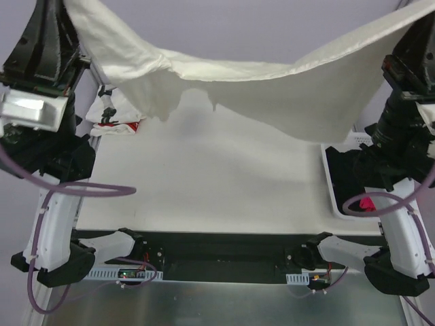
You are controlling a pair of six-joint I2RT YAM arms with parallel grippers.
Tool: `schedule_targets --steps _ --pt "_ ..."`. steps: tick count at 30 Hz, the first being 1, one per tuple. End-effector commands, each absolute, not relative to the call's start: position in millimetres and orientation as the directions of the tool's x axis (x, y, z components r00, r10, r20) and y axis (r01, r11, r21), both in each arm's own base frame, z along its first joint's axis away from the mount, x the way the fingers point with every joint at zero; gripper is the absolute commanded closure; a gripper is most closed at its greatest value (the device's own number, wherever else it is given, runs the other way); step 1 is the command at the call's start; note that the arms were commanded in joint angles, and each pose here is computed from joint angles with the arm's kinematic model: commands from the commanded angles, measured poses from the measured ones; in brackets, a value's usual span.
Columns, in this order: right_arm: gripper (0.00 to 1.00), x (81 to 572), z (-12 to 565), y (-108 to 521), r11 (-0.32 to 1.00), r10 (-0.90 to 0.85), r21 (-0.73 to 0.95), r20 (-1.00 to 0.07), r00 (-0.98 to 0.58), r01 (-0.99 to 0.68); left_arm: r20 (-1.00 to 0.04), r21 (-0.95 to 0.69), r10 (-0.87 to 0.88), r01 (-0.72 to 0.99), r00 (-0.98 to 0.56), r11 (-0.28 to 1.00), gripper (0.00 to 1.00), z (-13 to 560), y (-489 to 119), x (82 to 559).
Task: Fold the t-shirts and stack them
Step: Flatten out the tshirt
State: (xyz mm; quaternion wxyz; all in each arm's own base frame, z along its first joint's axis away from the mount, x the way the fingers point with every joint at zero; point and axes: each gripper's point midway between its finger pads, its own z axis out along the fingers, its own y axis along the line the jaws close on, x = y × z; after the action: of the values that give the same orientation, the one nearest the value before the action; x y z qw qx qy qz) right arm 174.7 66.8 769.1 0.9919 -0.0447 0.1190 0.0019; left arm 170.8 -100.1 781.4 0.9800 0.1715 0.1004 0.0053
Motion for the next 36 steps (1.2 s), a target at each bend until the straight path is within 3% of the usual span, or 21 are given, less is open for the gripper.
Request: schedule_targets --steps 1,6,10,15,20,25,27,29,31,33,36 --pt "0.99 142 773 55 0.997 -0.002 -0.082 -0.197 0.98 -0.015 -0.151 0.316 0.046 0.004 0.987 0.949 1.0 786 -85 137" --pt "0.99 137 771 51 0.997 0.023 -0.067 -0.209 0.978 -0.038 -0.141 0.309 0.035 0.011 0.989 0.951 1.0 789 -76 117" --pt "0.99 150 767 57 0.997 0.013 -0.067 -0.22 0.975 -0.028 -0.163 0.309 0.037 0.015 0.986 0.951 1.0 786 -79 129" --pt "0.99 184 755 75 0.996 -0.044 -0.09 -0.238 0.97 0.023 -0.196 0.306 0.067 -0.004 0.978 0.952 1.0 773 -95 176" --pt "0.99 252 737 113 0.982 -0.146 -0.153 -0.272 0.951 0.107 -0.253 0.314 0.139 -0.055 0.957 0.948 1.0 752 -120 255" --pt "0.99 312 745 137 0.962 -0.249 -0.175 -0.245 0.937 0.209 -0.245 0.375 0.2 -0.098 0.949 0.922 1.0 741 -141 318" --pt "0.99 337 739 151 0.967 -0.184 -0.22 -0.257 0.949 0.128 -0.243 0.375 0.139 -0.039 0.96 0.926 1.0 748 -136 327" --pt "0.99 336 754 134 0.986 -0.105 -0.156 -0.26 0.96 0.066 -0.194 0.342 0.119 -0.047 0.974 0.938 1.0 768 -126 314" --pt "0.8 334 758 129 0.984 -0.115 -0.164 -0.274 0.955 0.072 -0.163 0.387 0.101 -0.031 0.981 0.922 0.89 776 -131 300" --pt "0.8 312 768 118 0.982 -0.135 -0.161 -0.252 0.958 0.097 -0.12 0.391 0.089 -0.036 0.989 0.92 0.82 792 -127 269" --pt "0.81 271 779 97 0.986 -0.143 -0.119 -0.232 0.962 0.117 -0.067 0.394 0.088 -0.055 0.994 0.918 0.85 810 -126 222"
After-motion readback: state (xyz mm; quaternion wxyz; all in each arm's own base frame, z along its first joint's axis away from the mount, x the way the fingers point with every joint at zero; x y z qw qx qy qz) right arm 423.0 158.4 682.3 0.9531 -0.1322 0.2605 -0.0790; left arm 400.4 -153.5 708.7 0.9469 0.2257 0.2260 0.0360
